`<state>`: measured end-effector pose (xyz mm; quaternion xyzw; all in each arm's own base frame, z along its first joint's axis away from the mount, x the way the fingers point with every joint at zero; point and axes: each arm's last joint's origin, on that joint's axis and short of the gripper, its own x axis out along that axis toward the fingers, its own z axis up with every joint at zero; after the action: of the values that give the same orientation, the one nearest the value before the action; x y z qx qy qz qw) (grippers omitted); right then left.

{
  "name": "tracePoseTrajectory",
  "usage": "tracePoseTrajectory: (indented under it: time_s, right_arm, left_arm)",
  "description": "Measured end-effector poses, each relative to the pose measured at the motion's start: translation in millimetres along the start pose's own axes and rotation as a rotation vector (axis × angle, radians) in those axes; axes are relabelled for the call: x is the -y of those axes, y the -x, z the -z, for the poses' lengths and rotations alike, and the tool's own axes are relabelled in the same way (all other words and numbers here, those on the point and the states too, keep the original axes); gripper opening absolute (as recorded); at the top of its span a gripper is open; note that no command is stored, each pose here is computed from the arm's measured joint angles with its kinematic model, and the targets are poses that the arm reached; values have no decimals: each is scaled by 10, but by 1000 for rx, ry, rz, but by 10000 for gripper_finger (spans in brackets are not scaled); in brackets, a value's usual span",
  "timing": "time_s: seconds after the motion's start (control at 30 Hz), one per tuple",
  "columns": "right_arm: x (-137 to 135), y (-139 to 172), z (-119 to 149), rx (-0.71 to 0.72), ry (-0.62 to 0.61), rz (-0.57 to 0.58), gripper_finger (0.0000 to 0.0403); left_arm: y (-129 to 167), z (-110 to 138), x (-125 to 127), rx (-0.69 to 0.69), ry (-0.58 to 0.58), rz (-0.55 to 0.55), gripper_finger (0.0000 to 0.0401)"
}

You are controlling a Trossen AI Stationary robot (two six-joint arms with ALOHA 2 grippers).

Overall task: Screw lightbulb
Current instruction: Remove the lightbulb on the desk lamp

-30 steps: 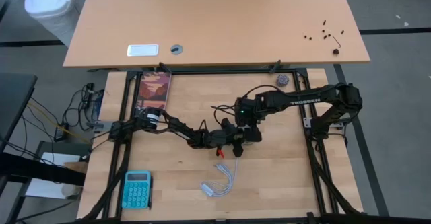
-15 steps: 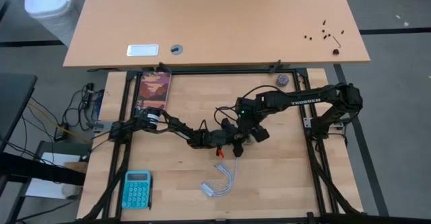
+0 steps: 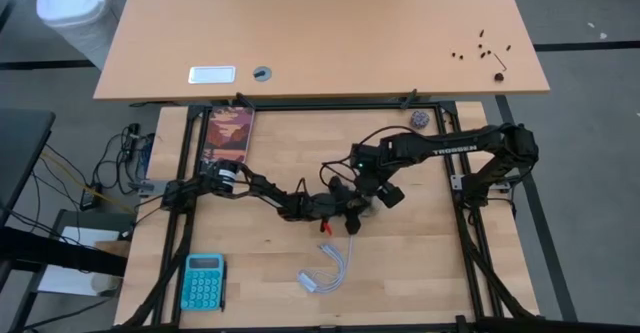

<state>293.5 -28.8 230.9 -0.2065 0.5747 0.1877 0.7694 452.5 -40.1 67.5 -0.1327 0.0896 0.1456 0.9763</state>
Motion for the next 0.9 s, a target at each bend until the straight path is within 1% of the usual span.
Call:
tracePoseTrajectory:
  time_s: [0.13,0.23,0.43,0.5,0.57,0.6,0.67,0.8,0.9]
  right_arm:
    - [36,168,-16,-21,-63,-14,294]
    - [40,230,14,-52,-132,-36,301]
    - [-59,244,217,-246,-308,-131,305]
    - [-103,217,273,-264,-371,-178,305]
    - [-161,167,322,-234,-427,-213,305]
    - [-186,139,352,-215,-457,-207,305]
    - [-236,94,407,-140,-522,-159,305]
    - [-359,56,524,76,-647,-61,305]
    - [-467,46,598,210,-704,-28,305]
  left_arm:
    - [2,0,8,1,8,7,188]
    - [2,1,8,-1,6,8,188]
    - [5,4,20,-5,-4,18,188]
    - [5,4,20,-4,-4,17,188]
    - [5,4,20,-4,-3,16,188]
    - [4,2,20,-2,-3,14,188]
    - [4,2,20,-2,-2,13,188]
    - [4,2,17,-1,-1,10,188]
    - [4,1,17,0,1,8,188]
